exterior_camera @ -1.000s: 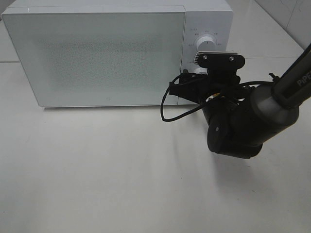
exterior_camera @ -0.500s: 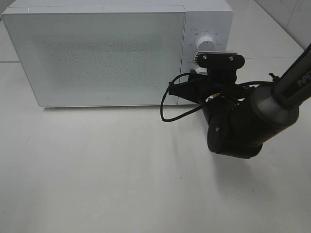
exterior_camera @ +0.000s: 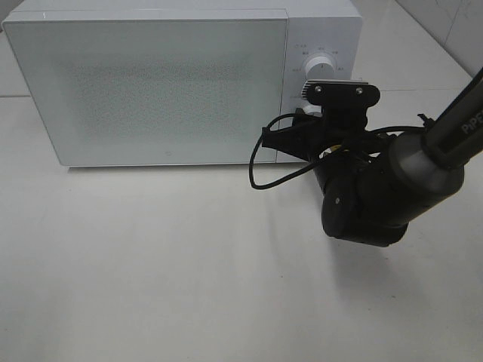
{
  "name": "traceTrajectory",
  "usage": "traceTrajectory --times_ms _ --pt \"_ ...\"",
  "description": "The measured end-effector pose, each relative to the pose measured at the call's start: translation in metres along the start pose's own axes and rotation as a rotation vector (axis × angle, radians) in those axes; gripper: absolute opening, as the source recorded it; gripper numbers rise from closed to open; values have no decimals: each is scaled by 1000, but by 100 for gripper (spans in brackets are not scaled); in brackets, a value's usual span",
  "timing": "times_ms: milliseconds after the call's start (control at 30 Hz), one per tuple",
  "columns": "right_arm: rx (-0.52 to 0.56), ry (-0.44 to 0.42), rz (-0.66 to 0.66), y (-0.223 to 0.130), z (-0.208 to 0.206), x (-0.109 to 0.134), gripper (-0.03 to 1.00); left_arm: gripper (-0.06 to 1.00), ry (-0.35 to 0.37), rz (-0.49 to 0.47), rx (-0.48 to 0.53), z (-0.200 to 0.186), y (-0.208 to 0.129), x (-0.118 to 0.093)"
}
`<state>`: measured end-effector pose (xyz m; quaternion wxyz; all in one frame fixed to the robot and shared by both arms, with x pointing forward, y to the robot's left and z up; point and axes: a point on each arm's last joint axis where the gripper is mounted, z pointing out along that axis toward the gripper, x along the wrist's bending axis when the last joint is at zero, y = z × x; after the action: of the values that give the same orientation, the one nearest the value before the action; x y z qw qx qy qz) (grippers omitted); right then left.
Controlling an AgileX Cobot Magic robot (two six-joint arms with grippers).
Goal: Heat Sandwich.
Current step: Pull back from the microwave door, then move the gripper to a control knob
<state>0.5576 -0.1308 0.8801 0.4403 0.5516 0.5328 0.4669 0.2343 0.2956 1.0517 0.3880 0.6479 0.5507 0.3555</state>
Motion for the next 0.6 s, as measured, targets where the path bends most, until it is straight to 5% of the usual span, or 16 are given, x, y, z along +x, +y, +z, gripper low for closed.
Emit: traceTrajectory --times_ms 600 --pt "-1 4 52 0 0 0 44 99 0 0 0 0 0 0"
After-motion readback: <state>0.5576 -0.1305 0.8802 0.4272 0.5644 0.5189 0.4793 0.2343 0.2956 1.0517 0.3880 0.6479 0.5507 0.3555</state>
